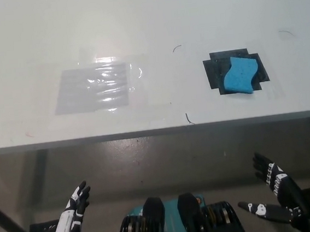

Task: A soft sponge is kept on the balc marked spot on the table infront of the robot and it uses its right hand fist to press down on it and drrags it across the table in a back and forth manner twice to clean it

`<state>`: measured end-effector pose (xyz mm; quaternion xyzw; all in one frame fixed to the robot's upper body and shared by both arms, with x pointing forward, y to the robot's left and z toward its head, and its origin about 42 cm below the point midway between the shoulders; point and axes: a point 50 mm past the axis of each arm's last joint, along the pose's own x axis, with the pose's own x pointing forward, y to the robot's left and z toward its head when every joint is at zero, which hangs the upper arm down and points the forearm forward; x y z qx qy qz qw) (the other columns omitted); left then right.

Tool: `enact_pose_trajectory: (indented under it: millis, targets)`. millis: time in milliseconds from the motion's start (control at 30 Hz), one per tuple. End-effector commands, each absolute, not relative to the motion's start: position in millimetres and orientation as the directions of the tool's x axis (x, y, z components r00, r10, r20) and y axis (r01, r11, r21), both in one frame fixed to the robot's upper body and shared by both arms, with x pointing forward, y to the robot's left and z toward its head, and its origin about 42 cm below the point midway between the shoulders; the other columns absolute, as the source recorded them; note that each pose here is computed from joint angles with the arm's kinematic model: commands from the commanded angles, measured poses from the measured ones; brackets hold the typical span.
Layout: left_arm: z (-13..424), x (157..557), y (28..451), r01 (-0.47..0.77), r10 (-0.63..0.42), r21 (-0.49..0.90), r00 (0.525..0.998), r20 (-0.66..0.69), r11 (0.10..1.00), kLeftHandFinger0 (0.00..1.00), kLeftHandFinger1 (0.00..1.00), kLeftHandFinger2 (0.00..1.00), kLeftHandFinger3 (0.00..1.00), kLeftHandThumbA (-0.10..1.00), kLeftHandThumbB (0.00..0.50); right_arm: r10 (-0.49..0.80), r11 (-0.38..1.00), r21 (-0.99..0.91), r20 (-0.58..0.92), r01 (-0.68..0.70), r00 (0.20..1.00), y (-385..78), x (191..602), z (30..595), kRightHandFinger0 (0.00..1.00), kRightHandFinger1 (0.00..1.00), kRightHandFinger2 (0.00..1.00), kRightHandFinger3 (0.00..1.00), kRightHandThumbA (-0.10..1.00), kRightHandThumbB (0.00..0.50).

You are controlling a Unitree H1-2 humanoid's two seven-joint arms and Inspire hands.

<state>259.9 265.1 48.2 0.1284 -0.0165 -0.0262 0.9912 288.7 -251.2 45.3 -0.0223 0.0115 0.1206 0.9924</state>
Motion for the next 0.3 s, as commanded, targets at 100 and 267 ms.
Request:
enact_pose_trajectory:
  millis: [100, 267]
  targets:
    - [58.8, 272.3, 271.5, 0.035, -0.06, 0.269, 0.994, 0.087, 0.962, 1.0, 1.0, 1.0, 1.0, 1.0, 0.187, 0.253, 0.964, -0.089, 0.028, -0.25, 0.967, -254.6, 293.7, 55.3, 1.0, 1.0, 1.0, 1.0, 1.0, 0.062]
    - [59.5, 273.8, 271.4, 0.039, -0.063, 0.267, 0.995, 0.081, 0.963, 1.0, 1.0, 1.0, 1.0, 1.0, 0.16, 0.254, 0.963, -0.096, 0.028, -0.251, 0.967, -255.4, 292.3, 54.3, 1.0, 1.0, 1.0, 1.0, 1.0, 0.078]
